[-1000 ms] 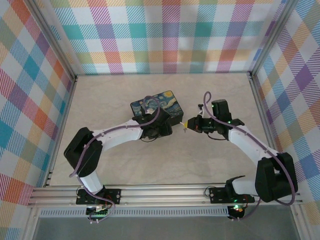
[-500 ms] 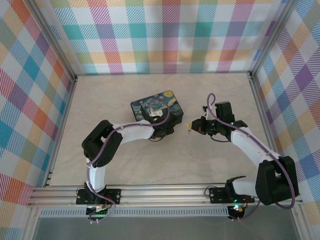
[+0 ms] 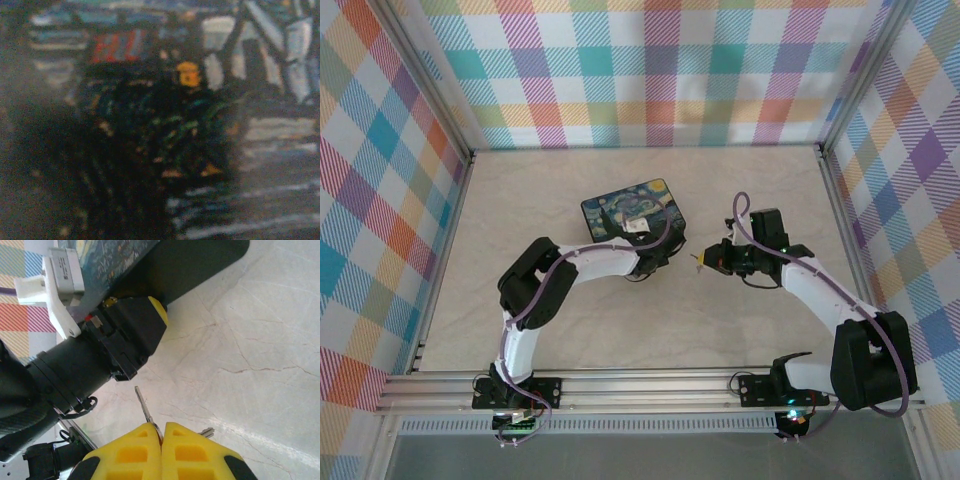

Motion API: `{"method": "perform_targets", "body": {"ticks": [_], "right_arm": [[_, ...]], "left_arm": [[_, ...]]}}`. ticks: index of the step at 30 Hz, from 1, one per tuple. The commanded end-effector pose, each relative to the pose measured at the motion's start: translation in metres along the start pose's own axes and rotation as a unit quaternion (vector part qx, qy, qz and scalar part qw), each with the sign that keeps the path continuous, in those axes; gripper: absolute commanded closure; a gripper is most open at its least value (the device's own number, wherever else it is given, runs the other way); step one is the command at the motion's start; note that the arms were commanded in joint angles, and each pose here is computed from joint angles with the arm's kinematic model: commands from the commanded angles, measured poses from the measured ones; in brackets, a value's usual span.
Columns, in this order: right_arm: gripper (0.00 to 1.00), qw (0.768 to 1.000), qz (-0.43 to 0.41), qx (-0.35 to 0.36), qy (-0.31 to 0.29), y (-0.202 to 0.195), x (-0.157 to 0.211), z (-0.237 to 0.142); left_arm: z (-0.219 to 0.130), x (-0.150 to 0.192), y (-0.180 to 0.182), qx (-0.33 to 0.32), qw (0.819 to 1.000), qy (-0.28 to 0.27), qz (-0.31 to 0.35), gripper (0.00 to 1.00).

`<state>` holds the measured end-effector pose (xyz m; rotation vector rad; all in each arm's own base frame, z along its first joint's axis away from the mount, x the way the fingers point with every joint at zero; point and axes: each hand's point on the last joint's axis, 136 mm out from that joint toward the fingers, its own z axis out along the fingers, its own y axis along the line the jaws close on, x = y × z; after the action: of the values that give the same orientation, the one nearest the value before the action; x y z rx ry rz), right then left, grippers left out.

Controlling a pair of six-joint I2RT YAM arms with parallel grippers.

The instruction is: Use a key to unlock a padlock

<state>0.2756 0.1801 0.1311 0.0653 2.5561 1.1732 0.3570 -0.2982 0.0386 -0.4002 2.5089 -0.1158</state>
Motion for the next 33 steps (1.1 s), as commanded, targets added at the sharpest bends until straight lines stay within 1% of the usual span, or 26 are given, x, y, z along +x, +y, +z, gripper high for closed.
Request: {"method": "perform_targets", "body": {"ticks": [1,4,5,9,13,16,19,21,25,30,33], "right_arm": [[0.94,1.000,0.002,0.000,0.026,-0.011,0.016,0.005],[0.94,1.000,0.009,-0.003,0.028,-0.015,0.021,0.007],[0.94,0.999,0.011,-0.006,0.029,-0.014,0.024,0.007],[0.93,1.000,0.008,-0.008,0.024,-0.012,0.033,0.010],[0.93,1.000,-0.002,-0.001,0.022,-0.012,0.045,0.018],[0.93,1.000,-0.013,-0.004,0.012,-0.007,0.047,0.021],[0.93,1.000,-0.023,-0.012,-0.007,0.002,0.045,0.019],[0.92,0.999,-0.030,-0.020,-0.016,0.009,0.043,0.017],[0.92,0.998,-0.048,-0.041,-0.026,0.029,0.038,0.015],[0.92,0.997,-0.047,-0.057,-0.020,0.045,0.038,0.016],[0.92,0.996,-0.044,-0.072,-0.028,0.057,0.035,0.014]], "left_arm": [[-0.007,-0.004,-0.001,-0.023,0.999,-0.004,0.023,0.74],[-0.015,-0.004,0.001,-0.029,0.999,0.010,0.030,0.83],[-0.019,-0.004,0.002,-0.030,0.999,0.016,0.032,0.85],[-0.044,-0.006,-0.004,-0.012,0.997,0.052,0.049,0.89],[-0.073,-0.014,-0.016,0.025,0.992,0.113,0.048,0.90],[-0.092,-0.019,-0.020,0.055,0.984,0.165,0.028,0.93],[-0.107,-0.025,-0.016,0.074,0.976,0.206,0.002,0.94],[-0.114,-0.027,-0.013,0.091,0.968,0.233,-0.022,0.95],[-0.125,-0.029,-0.014,0.127,0.947,0.284,-0.080,0.96],[-0.141,-0.041,-0.023,0.161,0.928,0.310,-0.129,0.97],[-0.148,-0.044,-0.029,0.173,0.916,0.325,-0.157,0.96]]}}
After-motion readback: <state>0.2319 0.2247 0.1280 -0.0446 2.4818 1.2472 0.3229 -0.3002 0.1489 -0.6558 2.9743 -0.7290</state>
